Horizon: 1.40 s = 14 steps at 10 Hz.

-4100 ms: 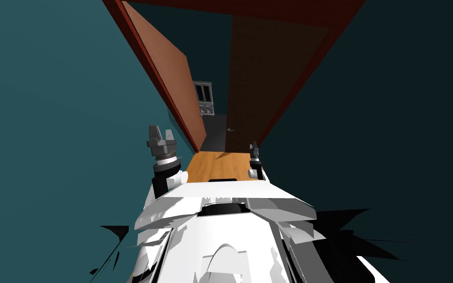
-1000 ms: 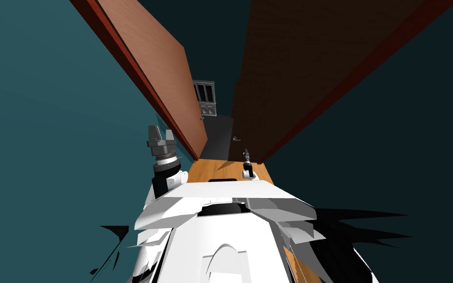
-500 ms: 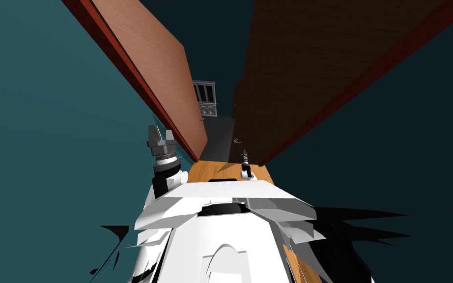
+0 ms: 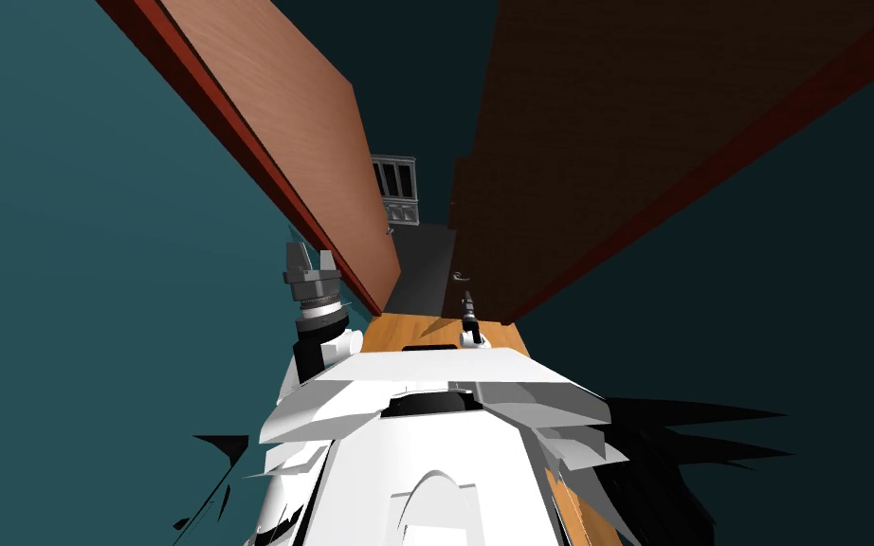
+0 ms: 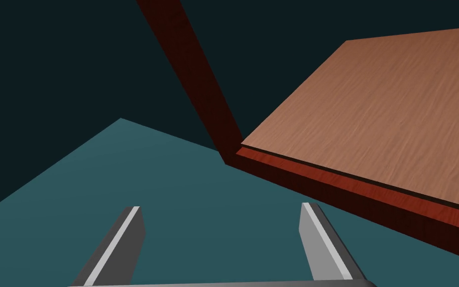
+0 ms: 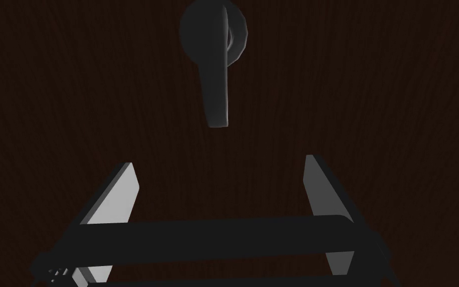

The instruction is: Push the door open

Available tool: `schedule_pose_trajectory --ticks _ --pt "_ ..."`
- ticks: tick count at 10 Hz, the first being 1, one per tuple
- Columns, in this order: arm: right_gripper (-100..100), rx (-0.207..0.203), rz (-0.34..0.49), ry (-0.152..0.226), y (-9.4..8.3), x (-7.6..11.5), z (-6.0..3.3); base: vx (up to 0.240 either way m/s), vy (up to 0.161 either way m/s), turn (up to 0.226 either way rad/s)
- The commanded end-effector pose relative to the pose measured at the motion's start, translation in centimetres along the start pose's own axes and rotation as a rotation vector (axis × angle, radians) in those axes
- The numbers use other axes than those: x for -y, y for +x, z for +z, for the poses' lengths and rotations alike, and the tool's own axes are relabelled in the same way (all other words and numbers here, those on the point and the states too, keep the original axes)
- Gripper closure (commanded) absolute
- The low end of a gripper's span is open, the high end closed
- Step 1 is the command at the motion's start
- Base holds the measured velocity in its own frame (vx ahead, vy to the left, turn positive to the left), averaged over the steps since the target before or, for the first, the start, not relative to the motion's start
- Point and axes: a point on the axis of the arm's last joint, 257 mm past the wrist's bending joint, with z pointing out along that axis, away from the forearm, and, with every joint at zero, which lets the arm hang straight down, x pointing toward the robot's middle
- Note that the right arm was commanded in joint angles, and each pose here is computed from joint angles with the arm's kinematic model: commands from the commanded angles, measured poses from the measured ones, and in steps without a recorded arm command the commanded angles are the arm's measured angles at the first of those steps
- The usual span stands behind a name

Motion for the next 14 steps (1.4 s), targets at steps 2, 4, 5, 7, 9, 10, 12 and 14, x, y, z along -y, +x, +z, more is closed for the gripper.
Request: schedule_pose_trajectory --ticks 2,4,5,7,9,10,12,14 --pt "-100 0.005 -0.029 -0.002 -1.6 0.0 0.16 0.073 0.006 0.011" --pt "-100 0.010 -0.048 -0.003 -2.8 -0.1 0.27 0.181 0.002 0.019" --pt "-100 0.012 -0.052 -0.003 -3.1 -0.1 0.30 0.232 -0.019 0.020" --pt "-100 0.016 -0.049 -0.001 -3.2 0.0 0.29 0.201 -0.006 0.022" --pt "-100 0.018 -0.025 0.004 -2.2 0.3 0.16 0.195 -0.017 0.019" --pt "-100 0.018 -0.009 0.007 -1.4 0.4 0.06 0.190 -0.003 0.021" --pt "100 0.018 -0.018 0.005 -1.9 0.2 0.07 0.035 0.000 0.001" --pt "100 0.018 -0.018 0.005 -1.9 0.2 0.07 -0.021 -0.002 0.010"
